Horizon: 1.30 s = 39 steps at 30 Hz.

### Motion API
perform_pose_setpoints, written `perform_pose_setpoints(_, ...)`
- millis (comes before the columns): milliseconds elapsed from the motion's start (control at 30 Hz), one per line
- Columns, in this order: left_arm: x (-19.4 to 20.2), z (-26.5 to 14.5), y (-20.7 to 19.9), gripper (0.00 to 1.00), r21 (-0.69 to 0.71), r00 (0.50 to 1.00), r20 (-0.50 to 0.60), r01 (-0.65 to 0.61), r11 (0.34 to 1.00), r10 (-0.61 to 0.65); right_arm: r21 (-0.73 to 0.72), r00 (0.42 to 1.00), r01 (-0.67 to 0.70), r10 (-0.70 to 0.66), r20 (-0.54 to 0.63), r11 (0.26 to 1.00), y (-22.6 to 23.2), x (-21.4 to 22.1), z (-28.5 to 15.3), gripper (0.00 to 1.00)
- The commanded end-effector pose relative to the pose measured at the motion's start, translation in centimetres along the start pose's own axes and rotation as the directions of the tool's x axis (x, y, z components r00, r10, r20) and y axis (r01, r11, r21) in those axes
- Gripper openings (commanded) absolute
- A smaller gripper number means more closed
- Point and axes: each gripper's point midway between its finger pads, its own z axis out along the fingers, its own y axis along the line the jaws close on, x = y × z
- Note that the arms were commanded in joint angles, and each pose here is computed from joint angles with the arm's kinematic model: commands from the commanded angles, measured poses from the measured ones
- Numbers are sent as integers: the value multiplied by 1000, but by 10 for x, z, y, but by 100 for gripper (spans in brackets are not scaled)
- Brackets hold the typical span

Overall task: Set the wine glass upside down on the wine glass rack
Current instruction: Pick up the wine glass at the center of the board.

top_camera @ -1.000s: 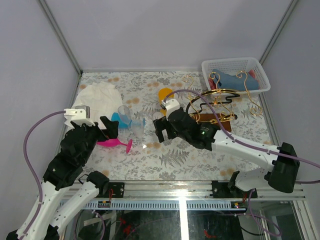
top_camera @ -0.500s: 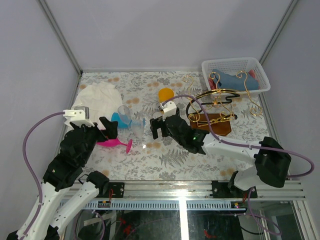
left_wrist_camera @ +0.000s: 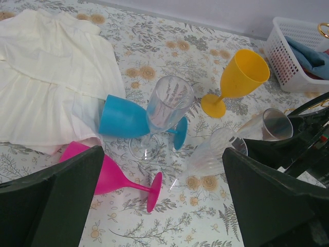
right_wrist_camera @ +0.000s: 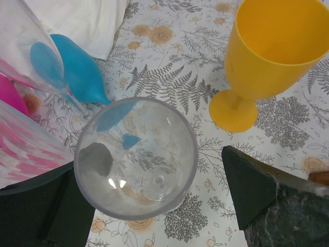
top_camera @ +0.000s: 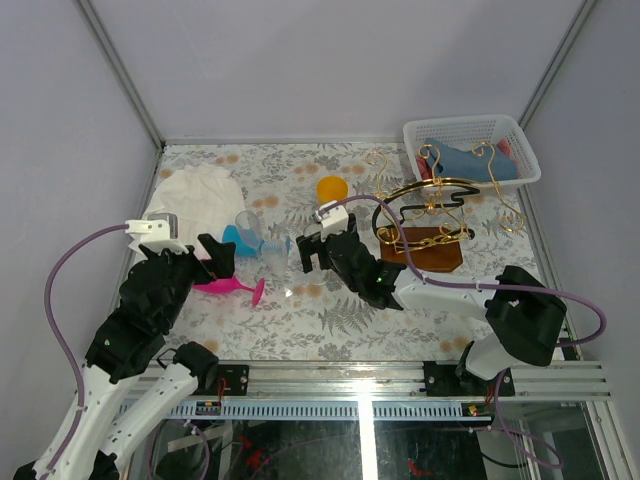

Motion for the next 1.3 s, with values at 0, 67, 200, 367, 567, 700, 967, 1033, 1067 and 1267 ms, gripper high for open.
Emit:
perform_pose_setpoints(0, -6, 1, 4, 100, -19, 999, 35, 9, 1000, -9, 18, 995, -18, 16, 95, 1000, 2, -25, 2, 98)
perform_pose_setpoints(67, -5, 2, 4, 100, -20, 999, 31, 7, 1000, -7, 15, 995, -15, 14, 94, 1000, 2, -25, 2, 97)
perform_pose_setpoints(200, -6, 3, 5, 100, -25, 999, 33, 7, 1000, -7, 1, 996, -15, 15, 92, 1000, 3, -29, -2, 99)
perform_pose_setpoints(367, -6, 5, 5, 100, -21, 1000, 31, 4, 1000, -4, 4, 996, -5, 4, 91, 1000, 1, -30, -5, 96)
perform_pose_setpoints(567, -6, 5, 6, 100, -25, 999, 32, 4, 1000, -3, 6, 996, 8, -8, 94, 1000, 1, -29, -3, 83)
perform_pose_setpoints(700, -8, 4, 7, 100, -27, 999, 40, 6, 1000, -5, 9, 994, 14, -15, 106, 1000, 1, -32, -2, 73)
perform_pose_setpoints(967, -10, 4, 12, 100, -51, 998, 55, 16, 999, -13, 1, 990, 22, -21, 141, 1000, -4, -50, -18, 62)
perform_pose_setpoints(1033, -13, 3, 11, 100, -48, 997, 69, 24, 999, -21, 0, 988, 25, -25, 152, 1000, -6, -58, -25, 62)
perform_pose_setpoints(1067, -14, 2, 10, 100, -39, 997, 77, 26, 999, -23, -1, 987, 27, -26, 157, 1000, -7, -63, -29, 62)
perform_pose_setpoints(1267, -35, -5, 0, 99, 1, 989, 125, 77, 997, -77, -60, 978, 46, -33, 206, 997, -2, -103, -54, 60)
